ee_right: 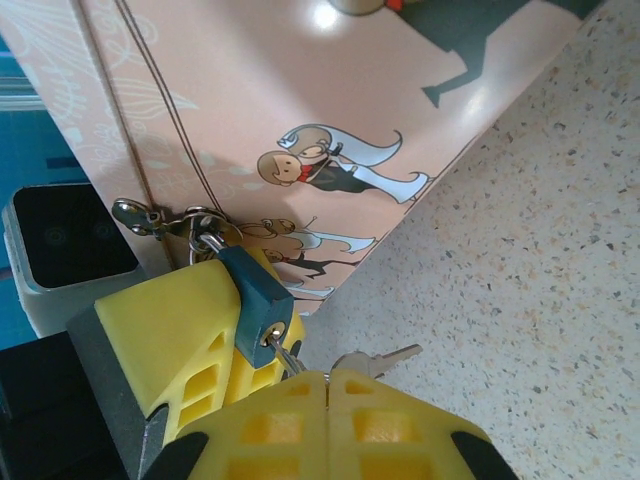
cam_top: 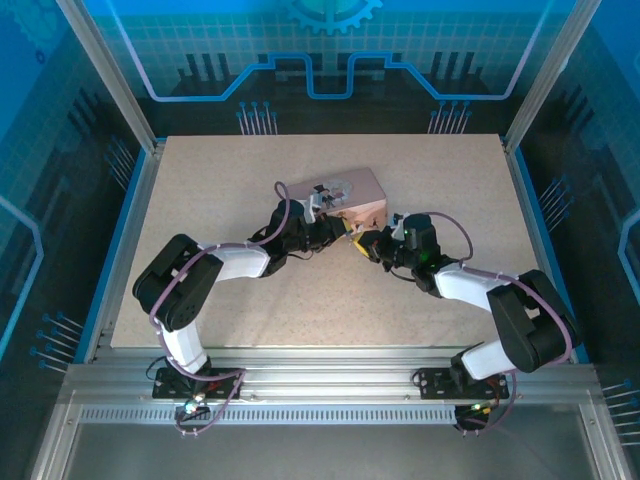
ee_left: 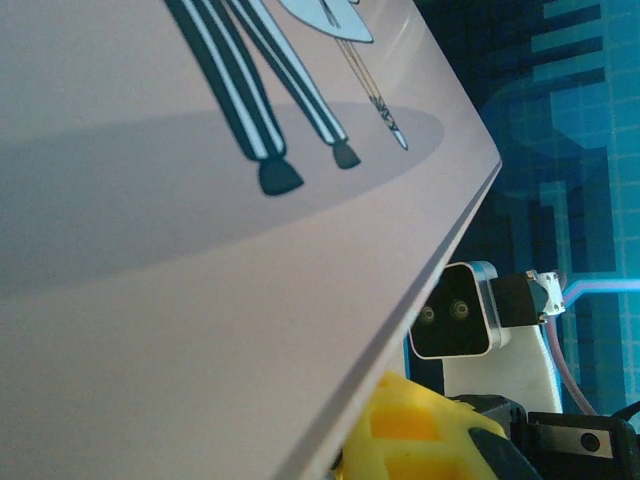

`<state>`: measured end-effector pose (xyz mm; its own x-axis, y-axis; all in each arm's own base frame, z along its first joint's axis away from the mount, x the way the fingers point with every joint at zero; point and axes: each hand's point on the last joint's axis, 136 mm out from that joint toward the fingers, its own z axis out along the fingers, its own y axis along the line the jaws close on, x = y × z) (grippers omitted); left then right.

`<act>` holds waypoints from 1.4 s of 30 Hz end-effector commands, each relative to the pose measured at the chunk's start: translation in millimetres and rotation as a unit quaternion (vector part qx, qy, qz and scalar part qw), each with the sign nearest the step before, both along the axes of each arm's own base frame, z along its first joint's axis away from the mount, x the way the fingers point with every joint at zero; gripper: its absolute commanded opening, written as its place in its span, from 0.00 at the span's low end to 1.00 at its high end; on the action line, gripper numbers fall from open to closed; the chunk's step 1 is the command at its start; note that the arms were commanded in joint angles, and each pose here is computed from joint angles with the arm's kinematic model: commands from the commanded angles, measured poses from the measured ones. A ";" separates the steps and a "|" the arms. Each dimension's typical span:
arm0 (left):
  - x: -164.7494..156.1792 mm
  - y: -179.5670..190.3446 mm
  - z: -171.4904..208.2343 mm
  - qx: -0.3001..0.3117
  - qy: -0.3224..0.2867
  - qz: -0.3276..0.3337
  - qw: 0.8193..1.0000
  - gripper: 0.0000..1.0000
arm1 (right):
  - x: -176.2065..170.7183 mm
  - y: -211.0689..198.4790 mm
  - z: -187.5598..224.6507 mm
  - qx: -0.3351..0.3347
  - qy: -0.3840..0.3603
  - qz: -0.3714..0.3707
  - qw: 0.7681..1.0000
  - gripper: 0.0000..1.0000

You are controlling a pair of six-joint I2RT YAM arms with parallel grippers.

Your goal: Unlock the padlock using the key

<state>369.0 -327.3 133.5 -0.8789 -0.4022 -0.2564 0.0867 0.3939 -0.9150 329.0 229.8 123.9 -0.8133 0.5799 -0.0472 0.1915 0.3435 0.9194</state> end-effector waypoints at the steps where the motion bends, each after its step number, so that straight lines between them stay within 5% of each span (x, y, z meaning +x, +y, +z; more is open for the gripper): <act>1: -113.9 -67.8 34.1 -0.068 0.022 -0.262 0.963 0.00 | 24.2 22.4 109.0 0.056 -0.179 0.010 0.982 0.00; 15: -117.4 -68.1 31.2 -0.062 0.022 -0.268 0.961 0.00 | 28.1 19.4 110.6 0.111 -0.124 -0.003 0.986 0.03; 42: -77.6 -41.6 37.9 -0.076 0.014 -0.192 0.978 0.00 | -9.9 -12.1 74.3 0.005 -0.119 0.003 0.993 0.18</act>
<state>349.0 -341.0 151.9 -0.9285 -0.2988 -0.2206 0.1252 0.3073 -0.9433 305.5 216.4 150.2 -0.8199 0.5622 -0.1078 0.1438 0.3845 0.9118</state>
